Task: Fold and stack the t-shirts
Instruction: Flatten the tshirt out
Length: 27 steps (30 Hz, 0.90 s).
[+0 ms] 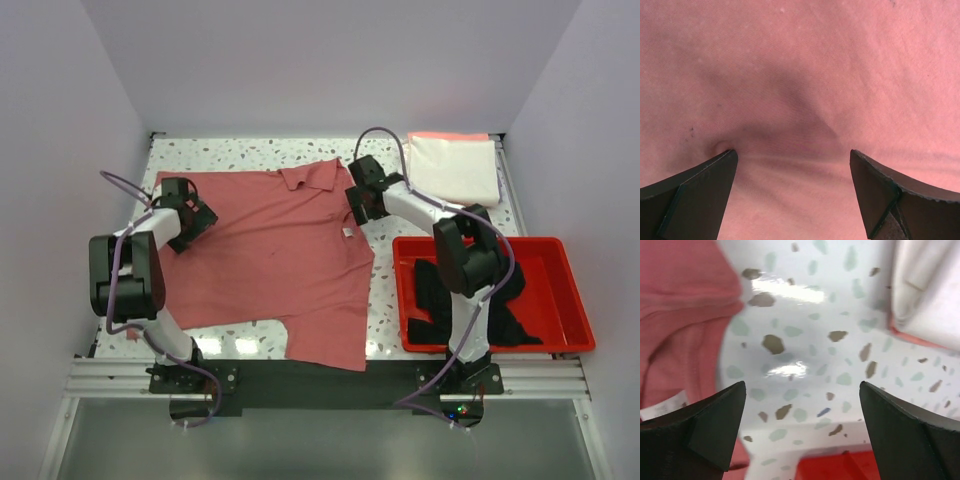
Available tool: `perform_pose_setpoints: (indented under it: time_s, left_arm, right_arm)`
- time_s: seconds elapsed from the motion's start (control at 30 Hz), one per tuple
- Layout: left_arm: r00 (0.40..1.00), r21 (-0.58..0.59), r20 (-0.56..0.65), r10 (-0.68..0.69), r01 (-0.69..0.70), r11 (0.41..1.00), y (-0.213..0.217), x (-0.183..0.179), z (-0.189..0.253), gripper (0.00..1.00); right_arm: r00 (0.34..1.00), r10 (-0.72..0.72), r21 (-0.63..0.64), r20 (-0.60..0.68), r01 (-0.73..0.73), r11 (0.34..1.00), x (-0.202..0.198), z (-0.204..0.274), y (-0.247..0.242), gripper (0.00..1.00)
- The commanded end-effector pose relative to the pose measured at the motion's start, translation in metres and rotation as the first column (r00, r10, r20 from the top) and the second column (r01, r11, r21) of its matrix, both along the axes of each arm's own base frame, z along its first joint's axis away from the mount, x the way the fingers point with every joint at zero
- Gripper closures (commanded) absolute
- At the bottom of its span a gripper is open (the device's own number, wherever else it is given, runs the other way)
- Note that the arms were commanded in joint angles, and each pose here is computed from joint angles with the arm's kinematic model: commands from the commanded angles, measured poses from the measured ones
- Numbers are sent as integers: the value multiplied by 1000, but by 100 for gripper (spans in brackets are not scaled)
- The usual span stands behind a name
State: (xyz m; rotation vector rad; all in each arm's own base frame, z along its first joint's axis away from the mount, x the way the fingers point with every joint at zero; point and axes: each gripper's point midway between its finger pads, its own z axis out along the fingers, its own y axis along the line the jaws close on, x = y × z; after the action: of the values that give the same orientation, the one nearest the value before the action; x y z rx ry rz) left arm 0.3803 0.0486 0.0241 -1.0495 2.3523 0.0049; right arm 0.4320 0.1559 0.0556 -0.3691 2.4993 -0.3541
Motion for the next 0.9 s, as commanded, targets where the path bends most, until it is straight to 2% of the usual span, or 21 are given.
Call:
perform_pose_setpoints:
  time_s: [0.0,0.17,0.3,0.43,0.57,0.67,0.87]
  left_arm:
    - [997,-4,-72,-4,4,1000,2,-23,-11,0]
    - [999,-29,-30,-29,28,999,-4,-18,-2,0]
    - [999,-43,4,-41,41,998,-9,-15,6,0]
    - [999,-56,3,-47,47,997,-12,-18,5,0]
    - [999,-60,-4,-47,47,997,-13,-22,0,0]
    - [999,-63,-16,-49,48,997,-14,-26,-4,0]
    - [998,-66,-36,-58,55,996,-16,-38,-9,0]
  right_arm:
    - [993,-77,17,89,75,997,2,42,-15,1]
    - [995,-7,155,100,-9,988,-2,68,10,1]
    - [988,147,353,56,-158,922,-25,69,65,1]
    - [968,246,378,43,-244,893,-63,55,113,1]
    - [965,264,431,-6,-236,871,-90,22,137,1]
    - [971,234,451,-50,-187,873,-102,0,137,1]
    - [977,182,398,-113,-123,909,-130,-27,108,1]
